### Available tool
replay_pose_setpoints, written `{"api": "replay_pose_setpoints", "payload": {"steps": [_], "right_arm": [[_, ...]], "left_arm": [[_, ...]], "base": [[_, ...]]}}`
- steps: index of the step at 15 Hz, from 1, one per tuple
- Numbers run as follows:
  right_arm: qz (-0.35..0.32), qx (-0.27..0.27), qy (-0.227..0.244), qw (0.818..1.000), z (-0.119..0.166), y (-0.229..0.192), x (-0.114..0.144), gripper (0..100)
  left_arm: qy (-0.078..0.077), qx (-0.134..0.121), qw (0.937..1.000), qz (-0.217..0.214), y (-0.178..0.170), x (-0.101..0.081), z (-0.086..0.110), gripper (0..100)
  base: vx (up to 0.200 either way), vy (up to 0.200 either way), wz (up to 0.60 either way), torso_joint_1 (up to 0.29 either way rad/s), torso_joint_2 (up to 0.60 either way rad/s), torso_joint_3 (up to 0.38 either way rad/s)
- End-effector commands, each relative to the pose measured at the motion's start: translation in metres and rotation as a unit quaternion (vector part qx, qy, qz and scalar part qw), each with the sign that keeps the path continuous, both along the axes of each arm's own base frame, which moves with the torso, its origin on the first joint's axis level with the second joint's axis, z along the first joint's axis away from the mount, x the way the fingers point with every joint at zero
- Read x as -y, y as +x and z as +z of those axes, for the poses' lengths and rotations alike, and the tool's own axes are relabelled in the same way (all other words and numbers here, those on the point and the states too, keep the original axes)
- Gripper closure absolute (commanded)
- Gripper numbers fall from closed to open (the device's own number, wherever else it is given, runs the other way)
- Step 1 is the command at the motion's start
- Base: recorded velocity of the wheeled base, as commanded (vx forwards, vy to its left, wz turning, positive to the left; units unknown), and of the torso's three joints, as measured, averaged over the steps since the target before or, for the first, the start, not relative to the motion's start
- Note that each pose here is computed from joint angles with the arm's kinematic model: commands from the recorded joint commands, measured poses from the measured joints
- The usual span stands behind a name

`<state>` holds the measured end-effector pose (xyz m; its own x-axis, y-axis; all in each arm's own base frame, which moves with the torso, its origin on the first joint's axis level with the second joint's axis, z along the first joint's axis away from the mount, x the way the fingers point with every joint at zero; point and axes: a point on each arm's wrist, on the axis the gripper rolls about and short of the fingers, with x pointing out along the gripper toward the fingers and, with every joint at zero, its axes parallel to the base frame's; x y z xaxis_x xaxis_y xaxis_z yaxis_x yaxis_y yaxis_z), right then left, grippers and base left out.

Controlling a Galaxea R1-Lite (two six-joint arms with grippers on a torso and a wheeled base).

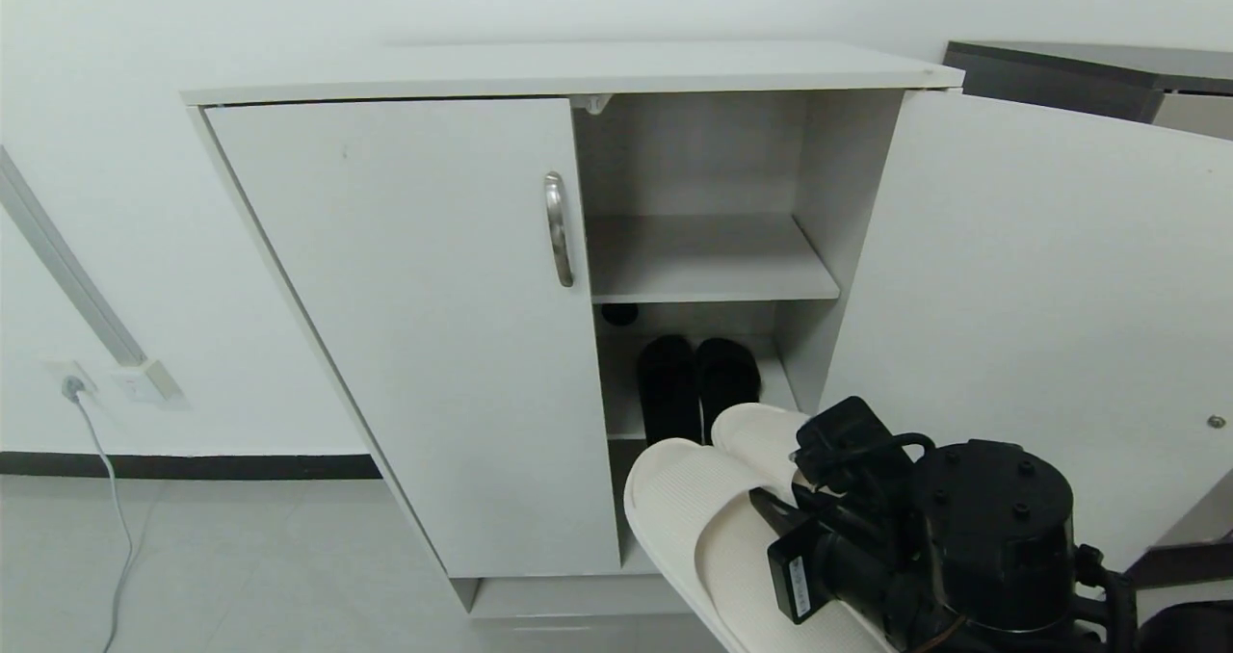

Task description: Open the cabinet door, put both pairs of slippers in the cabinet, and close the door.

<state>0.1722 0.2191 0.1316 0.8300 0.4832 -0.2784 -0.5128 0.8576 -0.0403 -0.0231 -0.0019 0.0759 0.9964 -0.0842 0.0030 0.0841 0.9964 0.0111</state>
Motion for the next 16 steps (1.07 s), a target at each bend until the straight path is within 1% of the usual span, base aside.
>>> {"api": "replay_pose_setpoints", "payload": {"steps": [1, 3, 5, 6, 7, 8, 9, 10, 11, 13, 14, 15, 16], "right_arm": [[0.001, -0.003, -0.003, 1.000, -0.003, 0.002, -0.003, 100], [0.002, 0.005, 0.006, 1.000, -0.005, 0.004, -0.008, 100], [-0.013, 0.018, 0.020, 1.000, -0.005, 0.013, -0.018, 100], [-0.078, 0.028, 0.030, 0.996, -0.007, 0.028, -0.034, 100], [-0.097, 0.028, 0.031, 0.994, -0.011, 0.034, -0.039, 100], [-0.140, 0.023, 0.012, 0.990, -0.021, 0.043, -0.049, 100], [-0.147, 0.011, -0.009, 0.989, -0.027, 0.042, -0.051, 100], [-0.141, -0.002, -0.013, 0.990, -0.025, 0.036, -0.054, 100], [-0.142, -0.018, -0.001, 0.990, -0.015, 0.032, -0.057, 100], [-0.166, -0.046, 0.014, 0.985, 0.018, 0.033, -0.059, 100], [-0.192, -0.040, 0.023, 0.980, 0.035, 0.036, -0.062, 100], [-0.220, -0.020, 0.033, 0.975, 0.048, 0.042, -0.065, 100], [-0.226, -0.007, 0.037, 0.973, 0.057, 0.044, -0.067, 100]], "left_arm": [[0.000, 0.000, 1.0000, 0.001, 0.000, 0.000, 0.000, 100], [0.000, -0.001, 1.0000, 0.001, 0.000, 0.000, 0.000, 100], [0.000, -0.001, 1.0000, 0.001, 0.000, 0.000, 0.000, 100], [0.000, 0.000, 1.0000, 0.001, 0.000, 0.000, 0.000, 100], [0.000, 0.000, 1.0000, 0.001, 0.000, 0.000, 0.000, 100], [0.000, -0.001, 1.0000, 0.001, 0.000, 0.000, 0.000, 100], [0.000, -0.001, 1.0000, 0.001, 0.000, 0.000, 0.000, 100], [0.000, -0.001, 1.0000, 0.001, 0.000, 0.000, 0.000, 100], [0.000, 0.001, 1.0000, 0.001, 0.000, 0.000, 0.001, 100], [0.000, 0.000, 1.0000, 0.001, 0.000, 0.000, 0.000, 100], [0.000, 0.000, 1.0000, 0.001, 0.000, 0.000, 0.000, 100], [0.000, 0.001, 1.0000, 0.001, 0.000, 0.000, 0.001, 100], [0.000, 0.000, 1.0000, 0.001, 0.000, 0.000, 0.000, 100]], "base": [[0.000, 0.000, 0.00, 0.000, 0.00, 0.000], [0.000, 0.000, 0.00, 0.000, 0.00, 0.000], [0.000, 0.000, 0.00, 0.000, 0.00, 0.000], [0.000, 0.000, 0.00, 0.000, 0.00, 0.000], [0.000, 0.000, 0.00, 0.000, 0.00, 0.000], [0.000, 0.000, 0.00, 0.000, 0.00, 0.000], [0.000, 0.000, 0.00, 0.000, 0.00, 0.000], [0.000, 0.000, 0.00, 0.000, 0.00, 0.000], [0.000, 0.000, 0.00, 0.000, 0.00, 0.000], [0.000, 0.000, 0.00, 0.000, 0.00, 0.000], [0.000, 0.000, 0.00, 0.000, 0.00, 0.000], [0.000, 0.000, 0.00, 0.000, 0.00, 0.000], [0.000, 0.000, 0.00, 0.000, 0.00, 0.000]]}}
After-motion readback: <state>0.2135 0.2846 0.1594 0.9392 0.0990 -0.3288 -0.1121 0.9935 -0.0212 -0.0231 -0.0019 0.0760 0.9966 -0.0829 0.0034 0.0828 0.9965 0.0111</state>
